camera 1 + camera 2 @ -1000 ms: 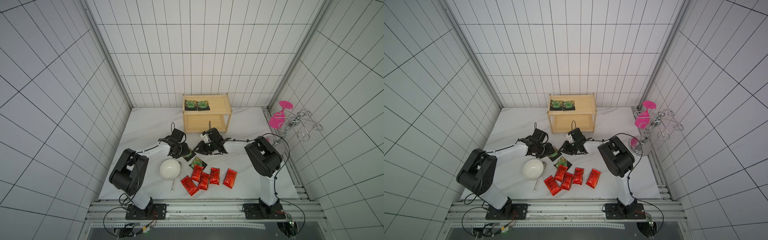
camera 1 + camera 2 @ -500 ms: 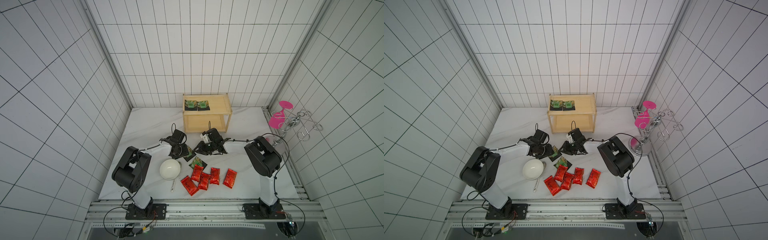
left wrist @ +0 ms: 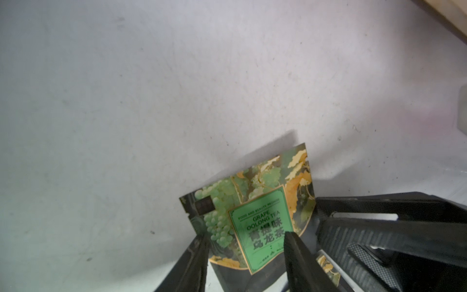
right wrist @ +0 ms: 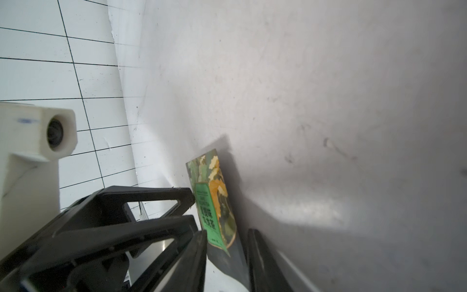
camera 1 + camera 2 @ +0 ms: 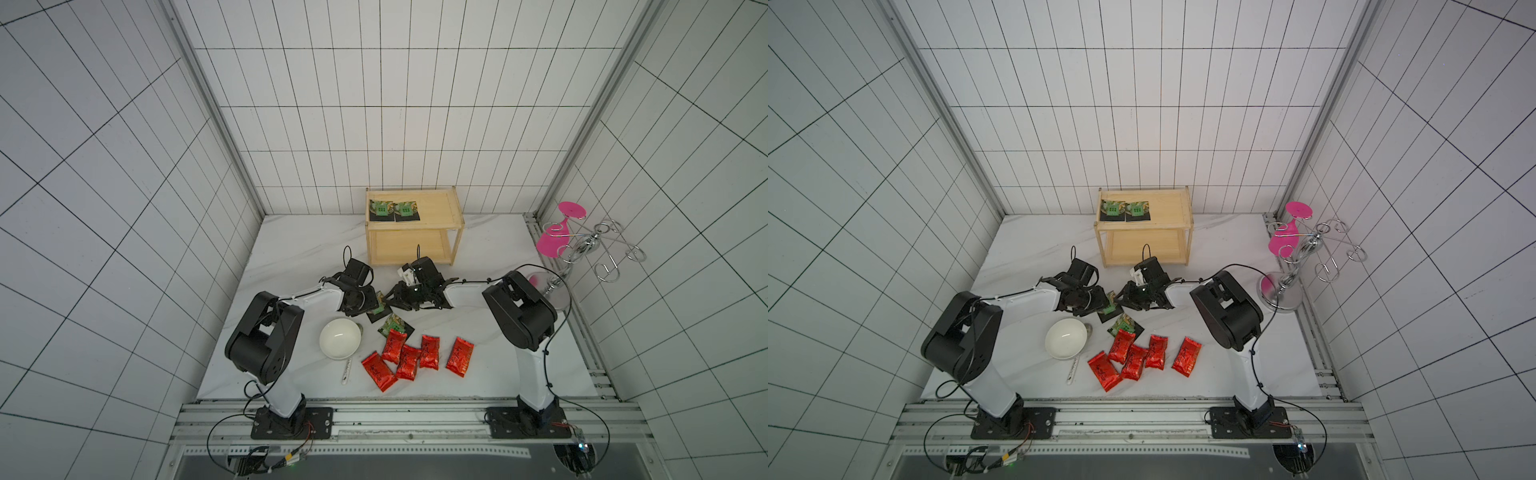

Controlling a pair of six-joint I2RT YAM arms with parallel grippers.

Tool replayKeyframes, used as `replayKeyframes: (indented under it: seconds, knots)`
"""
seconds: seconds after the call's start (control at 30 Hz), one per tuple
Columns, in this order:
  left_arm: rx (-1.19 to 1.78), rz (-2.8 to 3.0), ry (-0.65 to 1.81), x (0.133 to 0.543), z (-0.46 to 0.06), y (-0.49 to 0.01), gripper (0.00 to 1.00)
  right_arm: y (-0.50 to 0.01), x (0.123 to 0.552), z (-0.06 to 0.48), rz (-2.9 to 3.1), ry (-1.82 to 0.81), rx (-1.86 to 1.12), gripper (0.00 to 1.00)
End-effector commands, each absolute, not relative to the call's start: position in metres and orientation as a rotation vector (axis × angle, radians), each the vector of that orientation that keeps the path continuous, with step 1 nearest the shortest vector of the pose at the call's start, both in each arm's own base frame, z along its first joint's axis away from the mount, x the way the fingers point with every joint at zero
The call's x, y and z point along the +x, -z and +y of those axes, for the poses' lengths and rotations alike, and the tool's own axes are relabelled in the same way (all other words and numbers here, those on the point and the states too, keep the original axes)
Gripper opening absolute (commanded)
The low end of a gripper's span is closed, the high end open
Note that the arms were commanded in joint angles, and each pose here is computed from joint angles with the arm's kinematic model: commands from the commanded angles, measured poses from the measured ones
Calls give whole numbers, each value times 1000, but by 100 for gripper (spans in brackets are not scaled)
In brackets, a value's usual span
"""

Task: Place the tea bags on the shelf by color
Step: Pick up the tea bag from the center of the board, then place the tea bag on the shelf.

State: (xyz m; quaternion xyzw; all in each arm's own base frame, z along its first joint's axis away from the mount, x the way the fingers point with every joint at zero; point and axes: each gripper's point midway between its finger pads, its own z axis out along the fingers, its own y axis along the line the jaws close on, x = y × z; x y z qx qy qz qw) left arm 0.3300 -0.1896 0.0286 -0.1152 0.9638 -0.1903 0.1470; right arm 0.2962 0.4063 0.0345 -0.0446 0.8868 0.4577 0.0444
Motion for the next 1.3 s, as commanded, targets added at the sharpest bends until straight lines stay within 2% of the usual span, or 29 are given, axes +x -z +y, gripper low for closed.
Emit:
replayKeyframes:
  seconds: [0.0, 0.27, 0.53, 0.7, 0.9, 1.07, 1.27]
  knots:
    - [-365, 2797, 532, 322, -181, -17, 52, -31, 295, 416, 2726, -1428, -123, 31]
    - [-398, 2774, 591, 325, -175, -20, 50, -35, 296, 417, 2705, -1444, -135, 21]
    - [-408, 2736, 614, 334, -170, -35, 51, -51, 304, 418, 2638, -1436, -150, 0]
    - [-436, 2680, 635, 345, -159, -58, 50, -70, 309, 414, 2583, -1410, -163, 0]
    - [-436, 2564, 650, 360, -145, -116, 51, -107, 314, 405, 2497, -1414, -173, 0]
    - [-422, 2480, 657, 364, -133, -160, 51, -138, 305, 391, 2448, -1403, -196, 0]
    - [-389, 2417, 681, 360, -130, -189, 51, -185, 292, 362, 2377, -1396, -190, 0]
